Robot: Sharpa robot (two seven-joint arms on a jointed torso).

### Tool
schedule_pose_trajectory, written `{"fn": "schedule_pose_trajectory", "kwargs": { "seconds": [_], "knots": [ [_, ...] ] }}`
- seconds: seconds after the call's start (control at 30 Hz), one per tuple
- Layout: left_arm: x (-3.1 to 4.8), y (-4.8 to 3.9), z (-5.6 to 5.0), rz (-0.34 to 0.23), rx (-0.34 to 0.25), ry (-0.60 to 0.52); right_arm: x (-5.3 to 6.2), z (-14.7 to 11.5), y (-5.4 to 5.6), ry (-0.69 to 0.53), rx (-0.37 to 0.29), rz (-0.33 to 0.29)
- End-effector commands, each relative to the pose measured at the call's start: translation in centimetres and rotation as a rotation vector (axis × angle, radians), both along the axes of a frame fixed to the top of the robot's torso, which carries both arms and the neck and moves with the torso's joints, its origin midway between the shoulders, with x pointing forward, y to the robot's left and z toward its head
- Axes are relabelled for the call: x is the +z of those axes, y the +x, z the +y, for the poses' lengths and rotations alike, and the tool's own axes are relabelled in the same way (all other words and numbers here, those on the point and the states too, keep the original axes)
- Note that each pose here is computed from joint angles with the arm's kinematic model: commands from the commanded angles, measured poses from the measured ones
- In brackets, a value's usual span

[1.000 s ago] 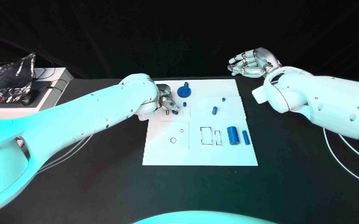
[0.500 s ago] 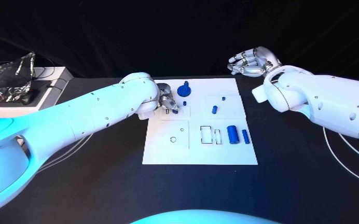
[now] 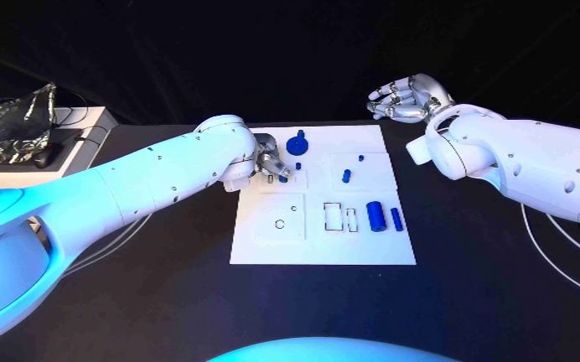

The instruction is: Assemble the parts on the task board

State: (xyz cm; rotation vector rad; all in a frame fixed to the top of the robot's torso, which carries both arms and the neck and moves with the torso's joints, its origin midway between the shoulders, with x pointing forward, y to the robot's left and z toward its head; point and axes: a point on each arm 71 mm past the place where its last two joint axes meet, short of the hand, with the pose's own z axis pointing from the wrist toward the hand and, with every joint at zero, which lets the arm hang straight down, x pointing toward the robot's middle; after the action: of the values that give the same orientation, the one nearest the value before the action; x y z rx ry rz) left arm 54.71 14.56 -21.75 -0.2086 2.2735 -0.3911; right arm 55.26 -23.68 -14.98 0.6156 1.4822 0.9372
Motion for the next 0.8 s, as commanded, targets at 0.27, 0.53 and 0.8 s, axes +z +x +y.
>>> {"fn": "schedule_pose_trajectory", "kwargs": {
  "seconds": [0.27,0.53,0.8],
  "knots": [
    [-0.48,-0.16,-0.57,0.035,-0.008,-0.013,0.02,0.19,-0.09,0.0,0.018,-0.001],
    [-0.52,-0.09,-0.64,0.034,-0.002,-0.018,0.03,0.12,-0.12,0.0,0.017,-0.002],
    [-0.56,-0.07,-0.76,0.038,-0.001,-0.019,0.03,0.13,-0.13,0.001,0.017,-0.002]
  ]
}}
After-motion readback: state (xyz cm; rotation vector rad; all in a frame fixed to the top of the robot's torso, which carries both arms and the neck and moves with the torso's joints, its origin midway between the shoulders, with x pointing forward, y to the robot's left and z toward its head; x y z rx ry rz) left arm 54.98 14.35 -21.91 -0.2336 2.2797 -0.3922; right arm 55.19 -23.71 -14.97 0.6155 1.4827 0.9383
